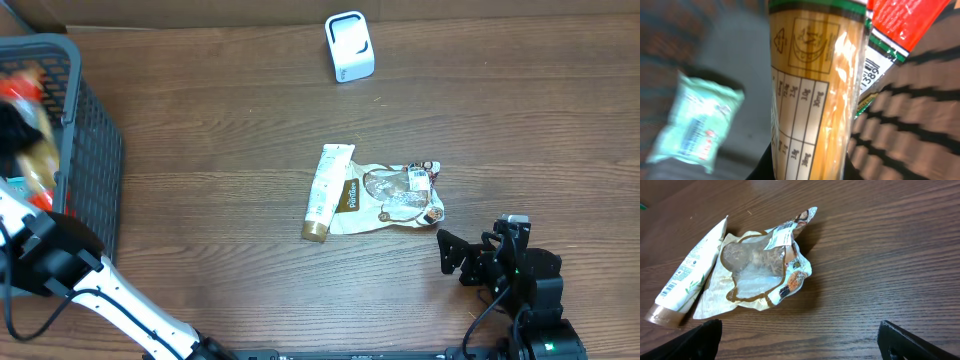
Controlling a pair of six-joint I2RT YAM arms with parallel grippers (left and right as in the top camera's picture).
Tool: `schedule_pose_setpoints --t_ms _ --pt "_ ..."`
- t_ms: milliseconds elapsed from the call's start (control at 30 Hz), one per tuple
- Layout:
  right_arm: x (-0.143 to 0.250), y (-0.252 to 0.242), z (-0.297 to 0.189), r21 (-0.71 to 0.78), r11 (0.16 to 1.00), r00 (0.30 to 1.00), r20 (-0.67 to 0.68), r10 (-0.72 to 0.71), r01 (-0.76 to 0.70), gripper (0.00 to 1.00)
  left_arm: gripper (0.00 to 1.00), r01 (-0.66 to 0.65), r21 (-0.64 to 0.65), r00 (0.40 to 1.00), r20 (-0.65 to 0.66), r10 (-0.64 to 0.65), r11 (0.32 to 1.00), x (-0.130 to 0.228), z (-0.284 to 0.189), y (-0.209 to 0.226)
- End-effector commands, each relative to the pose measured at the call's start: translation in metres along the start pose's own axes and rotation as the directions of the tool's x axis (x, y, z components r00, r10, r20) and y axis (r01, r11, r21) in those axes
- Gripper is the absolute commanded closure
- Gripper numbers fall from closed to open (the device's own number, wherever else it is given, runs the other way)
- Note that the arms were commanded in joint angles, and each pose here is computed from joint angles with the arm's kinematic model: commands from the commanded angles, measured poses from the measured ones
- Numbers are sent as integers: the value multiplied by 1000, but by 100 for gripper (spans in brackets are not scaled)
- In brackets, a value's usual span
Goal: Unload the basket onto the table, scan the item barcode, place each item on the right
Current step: 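Move the left gripper back into the basket and grasp the orange-capped package, then lift the orange-capped package toward the scanner with the left gripper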
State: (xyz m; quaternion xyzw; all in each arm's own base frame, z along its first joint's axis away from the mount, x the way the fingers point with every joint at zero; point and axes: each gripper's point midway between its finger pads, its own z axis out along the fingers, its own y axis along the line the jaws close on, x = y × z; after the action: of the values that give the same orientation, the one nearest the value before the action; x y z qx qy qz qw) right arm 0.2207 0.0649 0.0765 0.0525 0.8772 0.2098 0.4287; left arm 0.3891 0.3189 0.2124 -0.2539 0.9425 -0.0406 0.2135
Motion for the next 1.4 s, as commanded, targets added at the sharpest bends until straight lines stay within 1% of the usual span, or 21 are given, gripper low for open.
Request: schedule_pose_setpoints --t_ms 0,100,367,533,633,700,767,833,900,967,1067,1133,1200,1367 --pt "-1 1 0 -4 1000 1000 7 -4 4 0 96 -11 58 968 249 -4 998 -29 -87 -38" --pt "-1 1 0 -4 1000 1000 7 -4 4 0 96 -21 72 935 355 -6 997 -31 -133 -56" --pt "-1 1 0 -4 1000 1000 7 -4 4 0 96 -114 155 849 528 15 981 -10 -232 -110" --pt "-1 1 0 -4 1000 1000 7 -4 4 0 96 -200 226 815 578 34 953 8 -268 -154" --pt "-1 1 0 -4 1000 1000 7 -4 4 0 96 -275 256 823 561 89 927 21 -269 -192" --pt "-1 1 0 -4 1000 1000 7 -4 4 0 96 -321 278 842 521 139 905 31 -259 -220" --pt "-1 1 0 -4 1000 1000 7 -4 4 0 96 -346 277 871 450 197 896 44 -239 -242" --pt "-1 1 0 -4 1000 1000 7 -4 4 0 96 -363 252 901 341 269 897 62 -207 -262" --pt "-1 1 0 -4 1000 1000 7 -4 4 0 96 -394 238 914 201 351 888 86 -168 -283" --pt "-1 1 0 -3 1000 1000 6 -4 4 0 95 -418 257 907 71 414 871 112 -132 -303" --pt "-1 1 0 -4 1000 1000 7 -4 4 0 95 -441 294 873 -78 481 848 150 -76 -332" --pt "-1 1 0 -4 1000 1000 7 -5 5 0 96 -432 282 864 -144 483 857 170 -40 -342" --pt "-1 1 0 -3 1000 1000 6 -5 5 0 95 -405 256 867 -199 458 878 187 -8 -345" --pt "-1 1 0 -3 1000 1000 6 -5 5 0 96 -316 201 892 -271 363 927 225 57 -347"
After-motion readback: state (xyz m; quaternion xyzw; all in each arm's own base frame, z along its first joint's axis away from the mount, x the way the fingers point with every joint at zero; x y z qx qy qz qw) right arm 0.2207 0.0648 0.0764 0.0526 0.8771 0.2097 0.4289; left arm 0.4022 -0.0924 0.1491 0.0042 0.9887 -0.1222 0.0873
